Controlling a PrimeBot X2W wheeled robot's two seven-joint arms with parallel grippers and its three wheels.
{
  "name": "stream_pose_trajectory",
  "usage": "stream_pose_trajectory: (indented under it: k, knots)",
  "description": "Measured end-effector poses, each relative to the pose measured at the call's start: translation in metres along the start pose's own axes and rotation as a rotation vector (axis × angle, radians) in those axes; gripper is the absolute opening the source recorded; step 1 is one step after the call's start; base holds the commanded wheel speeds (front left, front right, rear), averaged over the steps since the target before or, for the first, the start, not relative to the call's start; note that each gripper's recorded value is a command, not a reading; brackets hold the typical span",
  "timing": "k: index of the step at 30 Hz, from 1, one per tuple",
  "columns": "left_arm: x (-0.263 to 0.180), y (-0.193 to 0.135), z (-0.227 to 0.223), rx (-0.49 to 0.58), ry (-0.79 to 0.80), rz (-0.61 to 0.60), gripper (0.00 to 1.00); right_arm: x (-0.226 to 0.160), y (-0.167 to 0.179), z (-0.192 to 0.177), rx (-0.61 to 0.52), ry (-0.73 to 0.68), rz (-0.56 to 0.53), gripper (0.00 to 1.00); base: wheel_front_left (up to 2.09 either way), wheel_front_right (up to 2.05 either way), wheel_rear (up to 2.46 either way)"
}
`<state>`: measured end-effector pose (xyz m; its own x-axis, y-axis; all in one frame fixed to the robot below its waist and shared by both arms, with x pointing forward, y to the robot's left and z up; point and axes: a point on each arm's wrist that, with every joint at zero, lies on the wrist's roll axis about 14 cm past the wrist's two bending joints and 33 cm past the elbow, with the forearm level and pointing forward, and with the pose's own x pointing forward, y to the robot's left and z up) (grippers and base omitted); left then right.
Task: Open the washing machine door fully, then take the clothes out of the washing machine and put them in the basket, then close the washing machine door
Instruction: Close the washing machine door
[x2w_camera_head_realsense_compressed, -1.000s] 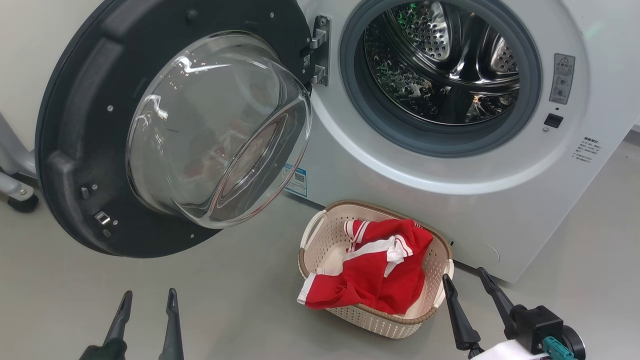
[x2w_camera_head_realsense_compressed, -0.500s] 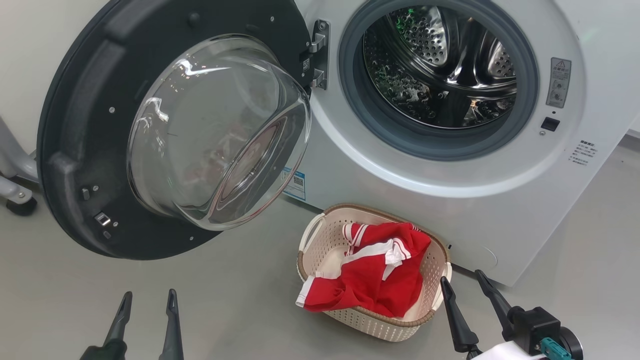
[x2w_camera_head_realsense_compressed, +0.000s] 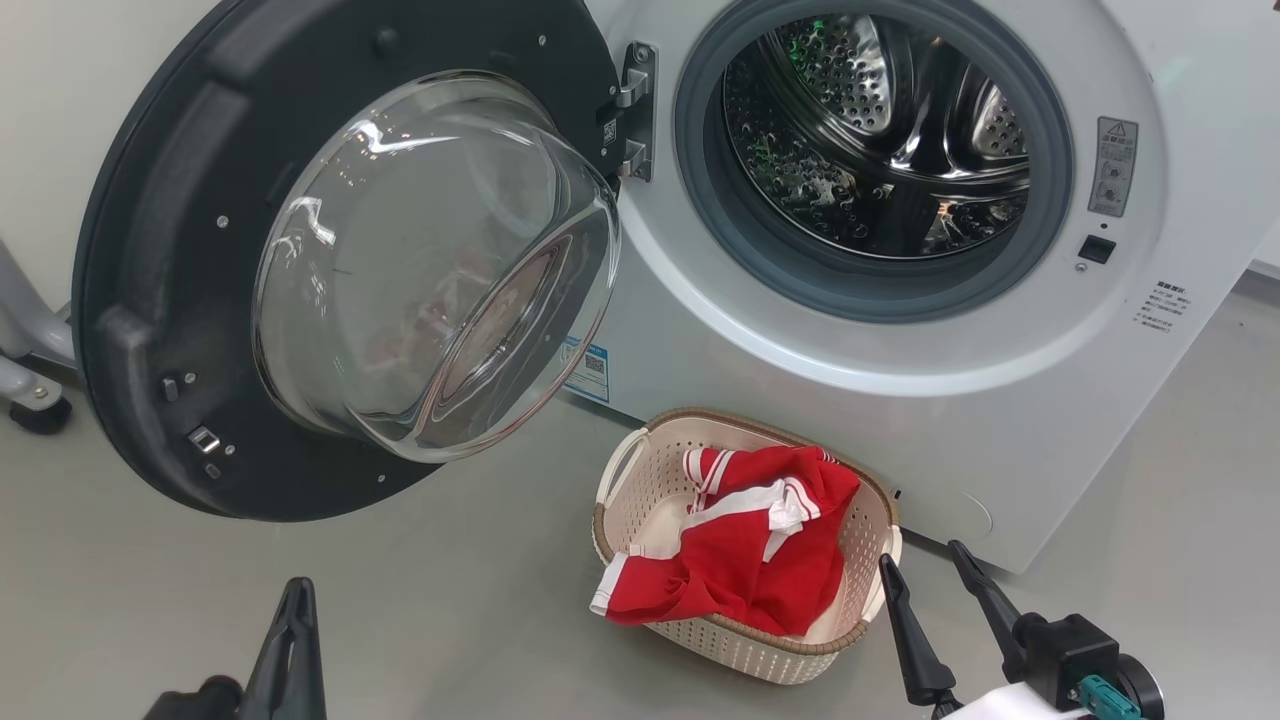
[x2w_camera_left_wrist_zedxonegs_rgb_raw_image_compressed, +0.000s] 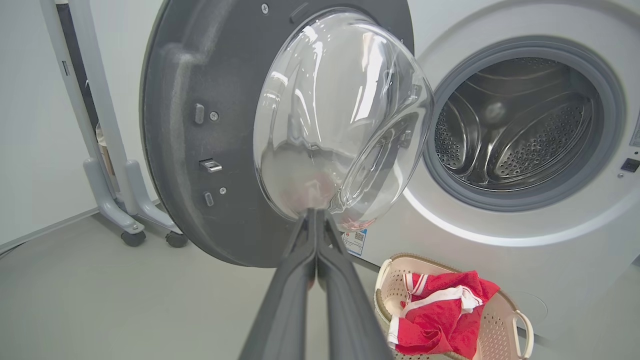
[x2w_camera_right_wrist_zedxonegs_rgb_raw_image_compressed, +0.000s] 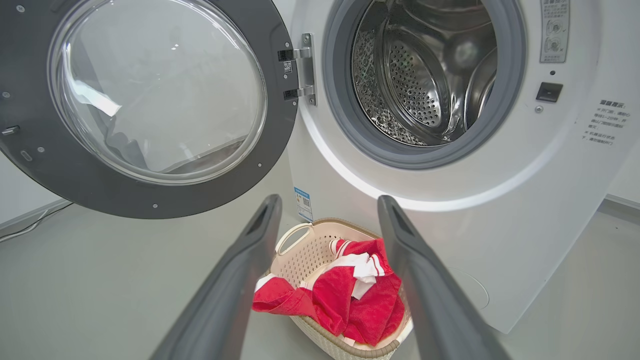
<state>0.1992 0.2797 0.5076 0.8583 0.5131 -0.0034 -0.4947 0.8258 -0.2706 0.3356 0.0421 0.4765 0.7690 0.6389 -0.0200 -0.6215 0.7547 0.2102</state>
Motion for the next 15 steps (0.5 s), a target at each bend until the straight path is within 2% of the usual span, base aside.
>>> stream_pose_trajectory:
  k: [5, 9, 10, 15]
  knots:
    - [0.001, -0.005, 0.005, -0.163, -0.008, -0.027, 0.00, 0.001, 0.000, 0.000, 0.001, 0.000, 0.002, 1.00, 0.00, 0.00, 0.00]
    - [0.002, -0.008, 0.011, -0.270, -0.018, -0.048, 0.00, 0.002, 0.000, -0.002, 0.006, 0.005, 0.004, 1.00, 0.00, 0.00, 0.00]
    - [0.002, -0.008, 0.011, -0.270, -0.018, -0.048, 0.00, 0.002, 0.000, -0.002, 0.006, 0.005, 0.004, 1.00, 0.00, 0.00, 0.00]
    - [0.004, -0.010, 0.019, -0.571, -0.024, -0.058, 0.00, 0.003, 0.001, -0.005, 0.013, 0.012, 0.008, 1.00, 0.00, 0.00, 0.00]
